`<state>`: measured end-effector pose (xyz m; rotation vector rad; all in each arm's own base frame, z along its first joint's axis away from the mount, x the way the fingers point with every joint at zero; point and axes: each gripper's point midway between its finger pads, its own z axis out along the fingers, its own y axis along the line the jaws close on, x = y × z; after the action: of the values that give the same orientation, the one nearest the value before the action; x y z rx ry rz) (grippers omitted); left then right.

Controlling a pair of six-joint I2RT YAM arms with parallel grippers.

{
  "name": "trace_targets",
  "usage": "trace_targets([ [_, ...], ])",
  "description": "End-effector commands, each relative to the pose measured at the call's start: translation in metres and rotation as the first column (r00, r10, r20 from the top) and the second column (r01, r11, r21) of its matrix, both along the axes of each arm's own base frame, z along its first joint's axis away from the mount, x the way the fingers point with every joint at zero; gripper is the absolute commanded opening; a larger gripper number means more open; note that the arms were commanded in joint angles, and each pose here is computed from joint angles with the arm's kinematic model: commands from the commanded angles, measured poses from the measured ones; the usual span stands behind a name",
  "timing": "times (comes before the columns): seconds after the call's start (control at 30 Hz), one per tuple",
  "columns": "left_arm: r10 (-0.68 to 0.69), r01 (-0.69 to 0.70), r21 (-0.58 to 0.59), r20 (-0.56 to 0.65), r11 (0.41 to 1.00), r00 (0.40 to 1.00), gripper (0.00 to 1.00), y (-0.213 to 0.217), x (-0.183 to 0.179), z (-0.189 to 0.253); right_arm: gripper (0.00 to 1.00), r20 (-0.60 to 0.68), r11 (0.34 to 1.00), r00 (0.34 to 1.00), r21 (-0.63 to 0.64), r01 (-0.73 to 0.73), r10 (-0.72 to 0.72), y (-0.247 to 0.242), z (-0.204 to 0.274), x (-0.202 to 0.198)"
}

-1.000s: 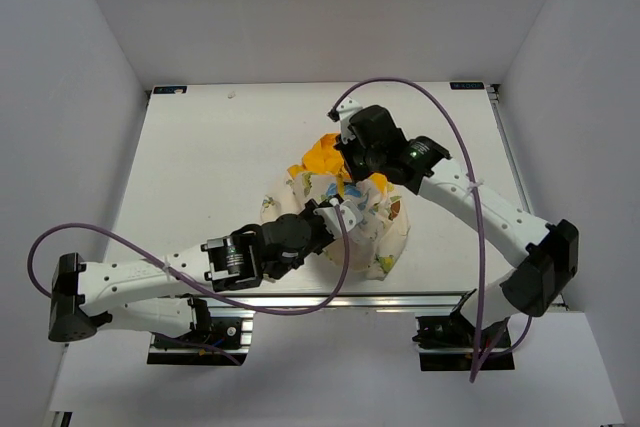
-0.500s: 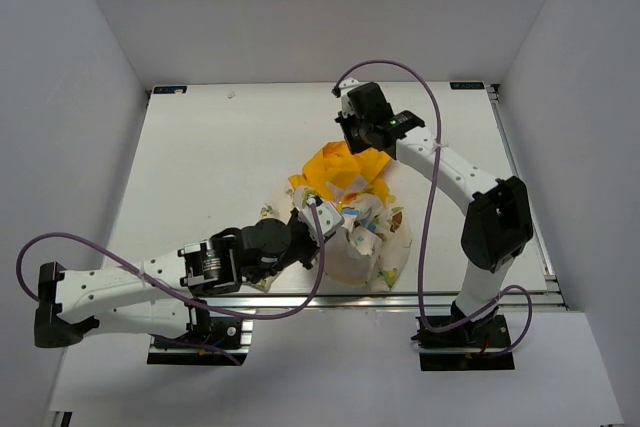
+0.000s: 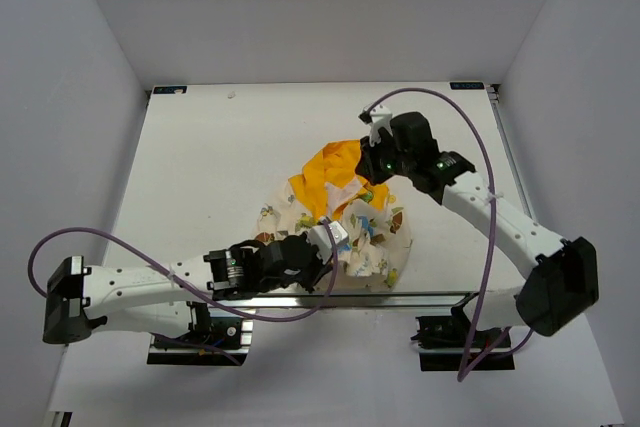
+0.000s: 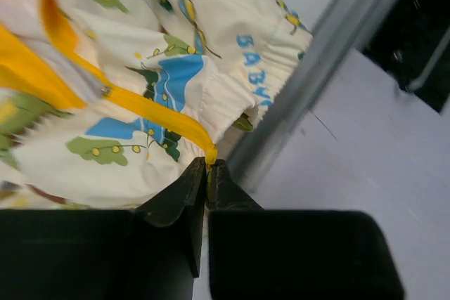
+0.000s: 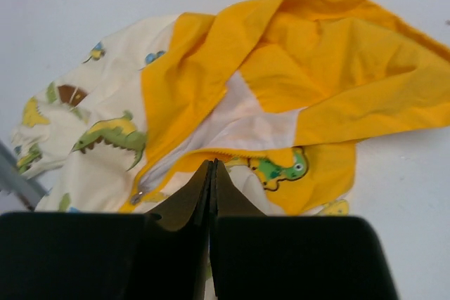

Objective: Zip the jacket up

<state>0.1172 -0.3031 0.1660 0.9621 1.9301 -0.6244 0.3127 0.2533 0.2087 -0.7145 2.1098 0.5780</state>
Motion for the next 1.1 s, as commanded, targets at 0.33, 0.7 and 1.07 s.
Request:
trace_targets([
  [0.33, -0.140, 0.200, 0.065, -0.513, 0.978, 0.847, 0.28, 0.021, -0.097, -0.082, 0.25, -0.163, 0.937, 0.923, 0.062, -0.344, 0.349, 0.059, -0.056, -0.098],
  [0.7, 0.300, -0.340, -0.036, -0.387, 0.940, 0.872, 0.98, 0.049, -0.026, -0.024, 0.45, -0.254, 0.971, 0.949, -0.105, -0.216, 0.184, 0.047, -0.113, -0.091],
  [1.07, 0.489, -0.616, 0.007, -0.615, 0.788, 0.619, 0.90, 0.062, 0.057, -0.078, 0.49, -0.335, 0.978, 0.941, -0.181, -0.107, 0.041, 0.017, -0.157, -0.106],
])
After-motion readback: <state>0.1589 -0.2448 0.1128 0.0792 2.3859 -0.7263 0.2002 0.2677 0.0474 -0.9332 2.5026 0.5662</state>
